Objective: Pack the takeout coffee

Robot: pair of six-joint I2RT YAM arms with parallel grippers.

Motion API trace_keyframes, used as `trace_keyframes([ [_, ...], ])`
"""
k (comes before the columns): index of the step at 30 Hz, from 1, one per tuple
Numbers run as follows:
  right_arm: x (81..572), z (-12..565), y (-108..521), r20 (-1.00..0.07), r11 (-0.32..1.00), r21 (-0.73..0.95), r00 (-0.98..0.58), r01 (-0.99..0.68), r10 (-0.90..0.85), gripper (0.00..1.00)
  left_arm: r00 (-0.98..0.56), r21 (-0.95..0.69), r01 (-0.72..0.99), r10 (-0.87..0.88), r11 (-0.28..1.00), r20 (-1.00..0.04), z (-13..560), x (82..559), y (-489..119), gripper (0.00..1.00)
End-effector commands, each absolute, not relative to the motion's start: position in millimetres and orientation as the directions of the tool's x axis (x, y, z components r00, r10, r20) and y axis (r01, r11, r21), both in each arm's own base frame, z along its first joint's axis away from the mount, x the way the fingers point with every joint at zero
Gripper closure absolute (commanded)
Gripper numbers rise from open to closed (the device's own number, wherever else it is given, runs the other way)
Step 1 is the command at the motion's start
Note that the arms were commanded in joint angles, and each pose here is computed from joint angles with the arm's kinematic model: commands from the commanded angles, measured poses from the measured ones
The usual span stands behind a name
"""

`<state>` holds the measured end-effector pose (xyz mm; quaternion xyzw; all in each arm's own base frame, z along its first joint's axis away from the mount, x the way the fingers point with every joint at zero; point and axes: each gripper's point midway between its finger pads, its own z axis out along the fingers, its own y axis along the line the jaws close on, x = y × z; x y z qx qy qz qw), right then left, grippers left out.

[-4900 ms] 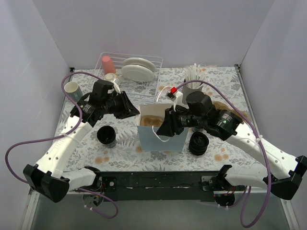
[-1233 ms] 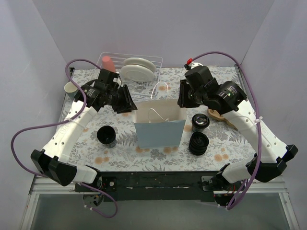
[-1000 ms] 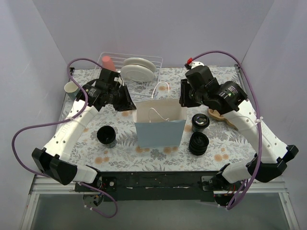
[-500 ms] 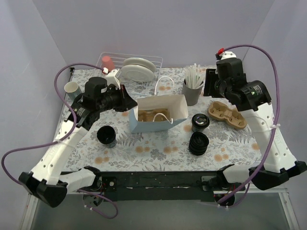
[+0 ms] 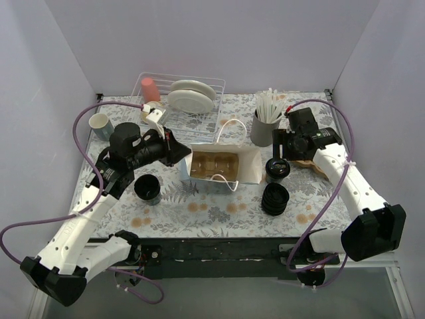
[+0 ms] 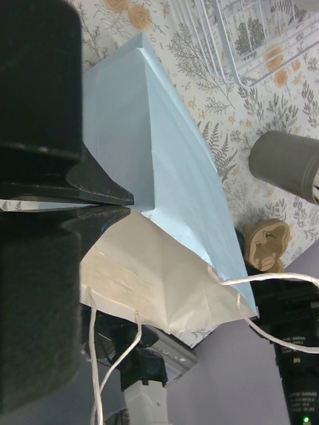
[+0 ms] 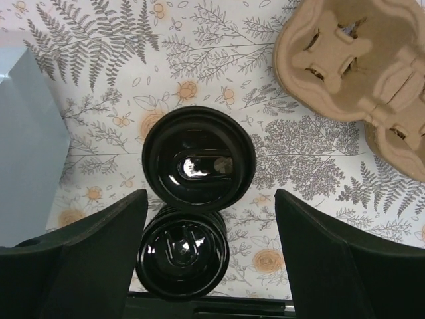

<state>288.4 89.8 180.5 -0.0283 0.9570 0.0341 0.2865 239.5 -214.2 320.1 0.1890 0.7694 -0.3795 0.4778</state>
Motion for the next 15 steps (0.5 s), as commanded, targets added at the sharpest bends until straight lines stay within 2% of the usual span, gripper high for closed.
trace_keyframes([
  [1, 319, 189, 91, -0.653, 0.988, 0.070, -0.755, -0.134, -0.057, 0.15, -0.381, -0.332, 0.762, -0.030, 0.556, -0.924, 331, 225, -221, 1.00],
  [15, 304, 137, 101, -0.575, 0.966, 0.096, -0.805, -0.241, -0.144, 0.18, -0.361, -0.287, 0.781, 0.027, 0.554, -0.932, 313, 215, -215, 1.00],
])
